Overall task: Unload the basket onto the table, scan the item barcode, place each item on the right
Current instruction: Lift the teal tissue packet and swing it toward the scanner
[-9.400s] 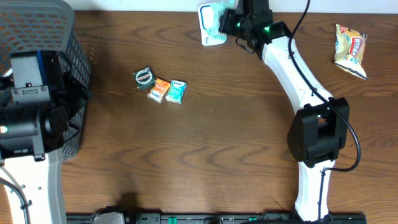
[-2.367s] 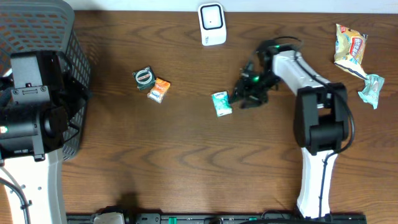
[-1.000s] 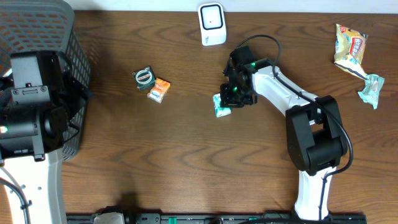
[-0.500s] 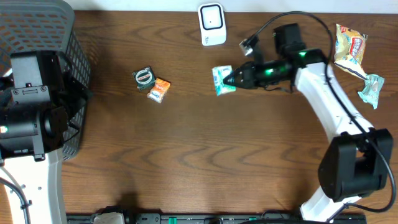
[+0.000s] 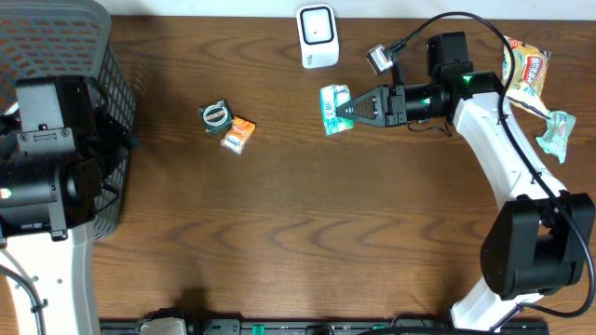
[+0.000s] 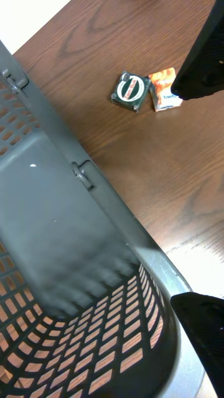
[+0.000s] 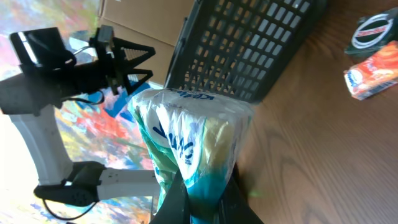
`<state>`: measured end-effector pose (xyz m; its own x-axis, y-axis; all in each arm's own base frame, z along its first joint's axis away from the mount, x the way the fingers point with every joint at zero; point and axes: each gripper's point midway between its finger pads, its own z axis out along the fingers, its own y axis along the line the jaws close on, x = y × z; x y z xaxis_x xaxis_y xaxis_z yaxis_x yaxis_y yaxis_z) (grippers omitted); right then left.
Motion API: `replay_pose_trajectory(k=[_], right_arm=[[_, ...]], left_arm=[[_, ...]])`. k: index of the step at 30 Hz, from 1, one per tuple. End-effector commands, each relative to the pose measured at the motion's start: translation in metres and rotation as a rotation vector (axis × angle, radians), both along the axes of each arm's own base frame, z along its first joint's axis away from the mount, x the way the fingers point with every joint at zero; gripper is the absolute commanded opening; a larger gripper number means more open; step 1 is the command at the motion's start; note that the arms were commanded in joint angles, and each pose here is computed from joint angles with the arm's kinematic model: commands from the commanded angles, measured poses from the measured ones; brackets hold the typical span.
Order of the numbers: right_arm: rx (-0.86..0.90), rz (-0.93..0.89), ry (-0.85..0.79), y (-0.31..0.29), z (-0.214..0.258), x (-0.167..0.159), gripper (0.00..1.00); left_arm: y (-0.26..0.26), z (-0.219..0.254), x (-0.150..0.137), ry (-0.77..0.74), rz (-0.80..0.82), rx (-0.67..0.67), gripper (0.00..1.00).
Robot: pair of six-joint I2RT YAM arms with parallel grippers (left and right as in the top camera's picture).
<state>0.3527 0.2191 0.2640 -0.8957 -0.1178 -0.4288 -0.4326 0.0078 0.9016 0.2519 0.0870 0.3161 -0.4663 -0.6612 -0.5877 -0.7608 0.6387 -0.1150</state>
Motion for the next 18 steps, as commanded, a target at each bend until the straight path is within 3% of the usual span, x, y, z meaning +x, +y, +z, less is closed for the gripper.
replay_pose_trajectory(k=[1, 18], right_arm=[[0.052, 0.038, -0.010, 0.005, 0.010, -0.007, 0.01], [-0.007, 0.031, -0.032, 0.012, 0.000, -0.006, 0.01]], left_arm=[[0.003, -0.002, -0.002, 0.004, 0.023, 0.000, 0.98], [0.003, -0.002, -0.002, 0.004, 0.023, 0.000, 0.97]])
